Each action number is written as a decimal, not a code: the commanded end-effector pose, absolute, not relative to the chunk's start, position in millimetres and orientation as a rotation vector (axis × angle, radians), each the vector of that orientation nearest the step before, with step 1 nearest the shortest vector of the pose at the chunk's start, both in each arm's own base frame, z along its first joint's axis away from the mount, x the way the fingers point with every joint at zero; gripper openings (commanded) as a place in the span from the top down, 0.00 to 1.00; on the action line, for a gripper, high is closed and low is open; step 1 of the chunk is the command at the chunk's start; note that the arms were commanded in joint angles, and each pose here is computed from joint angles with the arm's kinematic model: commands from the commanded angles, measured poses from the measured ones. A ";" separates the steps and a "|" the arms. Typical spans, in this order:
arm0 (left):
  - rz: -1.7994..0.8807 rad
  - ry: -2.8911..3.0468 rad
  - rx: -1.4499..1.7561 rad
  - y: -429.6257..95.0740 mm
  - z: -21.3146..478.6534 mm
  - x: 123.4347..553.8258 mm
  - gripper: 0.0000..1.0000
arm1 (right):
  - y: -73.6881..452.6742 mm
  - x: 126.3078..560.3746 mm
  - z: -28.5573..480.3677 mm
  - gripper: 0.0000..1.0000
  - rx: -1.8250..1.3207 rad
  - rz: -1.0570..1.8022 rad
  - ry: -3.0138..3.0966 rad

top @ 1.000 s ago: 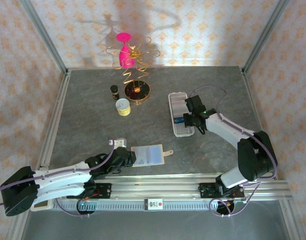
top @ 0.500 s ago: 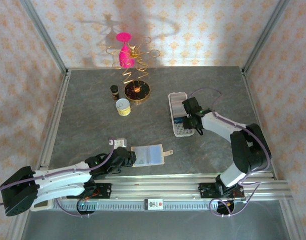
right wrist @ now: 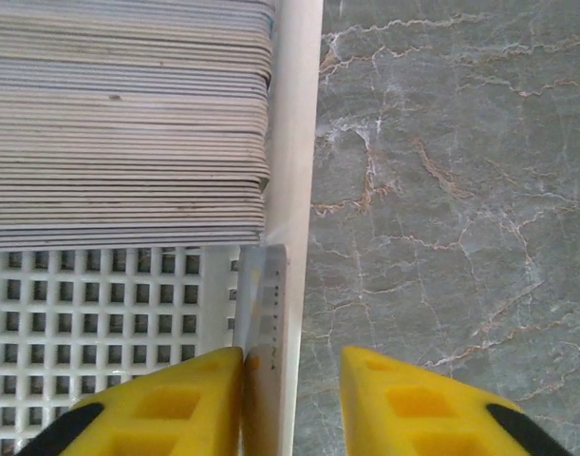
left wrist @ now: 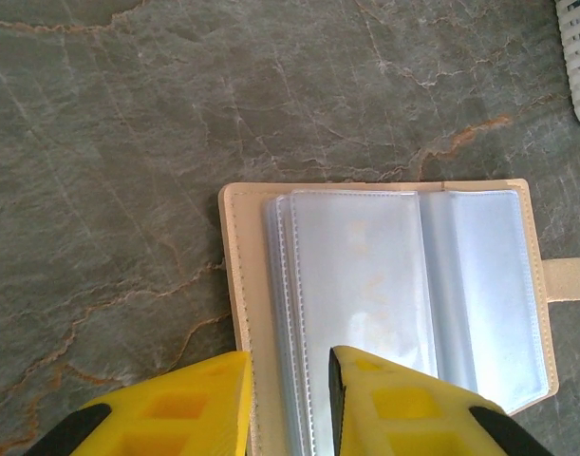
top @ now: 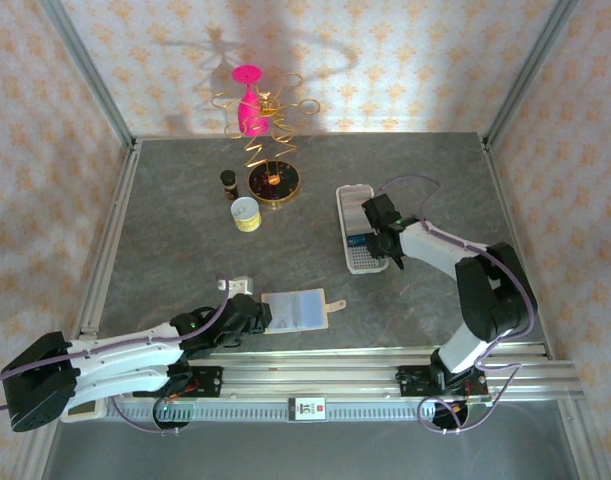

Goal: Put the credit cards into the card holder

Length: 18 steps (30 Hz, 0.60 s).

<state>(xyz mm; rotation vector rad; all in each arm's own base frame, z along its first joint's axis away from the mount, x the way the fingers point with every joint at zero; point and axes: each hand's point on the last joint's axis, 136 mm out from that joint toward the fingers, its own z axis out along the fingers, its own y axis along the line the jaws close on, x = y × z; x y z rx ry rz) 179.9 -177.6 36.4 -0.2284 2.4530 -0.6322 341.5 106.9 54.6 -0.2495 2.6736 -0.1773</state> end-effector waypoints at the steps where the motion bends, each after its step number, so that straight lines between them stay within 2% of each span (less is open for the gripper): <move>1: -0.669 2.433 -0.217 -185.6 45.2 183.1 0.71 | 102.2 344.9 74.0 0.74 -0.227 -0.190 2.637; 6: -0.677 2.436 -0.214 -187.1 44.8 182.5 0.73 | 105.6 344.6 75.1 0.80 -0.229 -0.159 2.638; 18: -0.687 2.442 -0.213 -189.5 43.4 182.2 0.75 | 102.5 346.0 83.2 0.84 -0.223 -0.180 2.618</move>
